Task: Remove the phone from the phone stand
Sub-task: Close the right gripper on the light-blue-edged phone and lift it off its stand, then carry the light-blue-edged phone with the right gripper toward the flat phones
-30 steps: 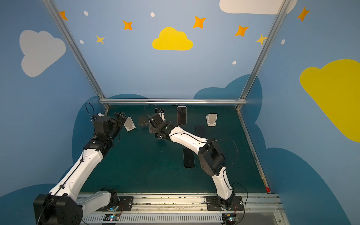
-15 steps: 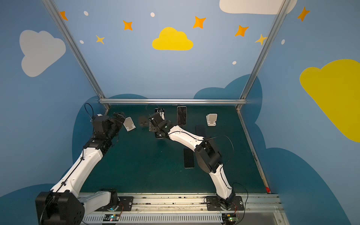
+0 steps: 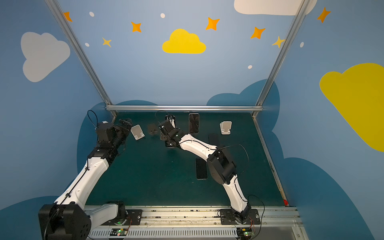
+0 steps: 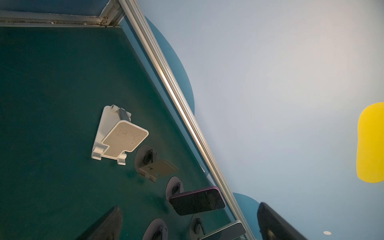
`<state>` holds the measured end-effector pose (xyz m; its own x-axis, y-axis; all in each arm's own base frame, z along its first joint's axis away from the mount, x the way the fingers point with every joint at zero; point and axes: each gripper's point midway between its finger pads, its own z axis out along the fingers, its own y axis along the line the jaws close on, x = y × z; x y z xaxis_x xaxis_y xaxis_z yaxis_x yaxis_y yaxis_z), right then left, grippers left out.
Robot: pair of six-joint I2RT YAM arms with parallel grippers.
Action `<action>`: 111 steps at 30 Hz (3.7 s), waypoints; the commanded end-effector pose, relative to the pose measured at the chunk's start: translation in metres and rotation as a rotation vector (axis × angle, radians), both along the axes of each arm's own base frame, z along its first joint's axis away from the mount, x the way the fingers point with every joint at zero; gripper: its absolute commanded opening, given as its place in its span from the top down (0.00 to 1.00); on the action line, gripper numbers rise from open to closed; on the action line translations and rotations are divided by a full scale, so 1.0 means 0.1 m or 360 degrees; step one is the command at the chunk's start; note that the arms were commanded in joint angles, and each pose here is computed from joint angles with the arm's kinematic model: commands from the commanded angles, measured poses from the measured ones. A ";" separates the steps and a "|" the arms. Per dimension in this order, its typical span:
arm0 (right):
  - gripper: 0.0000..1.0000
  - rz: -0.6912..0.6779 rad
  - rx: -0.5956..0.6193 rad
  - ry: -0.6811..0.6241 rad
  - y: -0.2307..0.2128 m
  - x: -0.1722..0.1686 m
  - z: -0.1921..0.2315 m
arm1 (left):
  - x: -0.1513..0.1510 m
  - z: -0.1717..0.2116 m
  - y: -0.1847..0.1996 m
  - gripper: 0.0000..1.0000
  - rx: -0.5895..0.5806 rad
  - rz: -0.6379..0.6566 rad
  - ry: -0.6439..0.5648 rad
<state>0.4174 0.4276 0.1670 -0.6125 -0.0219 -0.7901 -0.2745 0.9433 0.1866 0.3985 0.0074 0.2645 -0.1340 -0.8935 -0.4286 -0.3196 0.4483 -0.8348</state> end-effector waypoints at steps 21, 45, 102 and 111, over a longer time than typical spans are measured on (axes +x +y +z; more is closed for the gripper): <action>0.33 0.0144 0.0105 -0.0258 -0.10 -0.18 0.78 | 0.10 0.21 -0.22 0.00 -0.0057 -0.0206 -0.0212; 0.35 -0.0036 -0.0161 -0.0337 -1.45 -0.41 0.93 | 0.07 0.36 -0.53 0.00 0.0048 -0.0367 -0.0299; 0.40 0.0170 -0.0306 0.0937 -1.14 -1.81 -0.78 | -0.06 0.34 -0.91 0.00 0.0253 -0.0471 -0.0262; 0.39 0.0117 -0.0298 0.0934 -1.10 -1.56 -1.03 | -0.05 0.32 -0.93 0.00 0.0249 -0.0483 -0.0258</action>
<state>0.2474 0.3112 0.0614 -0.9415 -0.2006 -0.2707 -0.2457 0.9585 0.1444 0.3937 -0.0845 0.2902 -0.3094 -0.7576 -0.5748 -0.0399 0.6142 -0.7881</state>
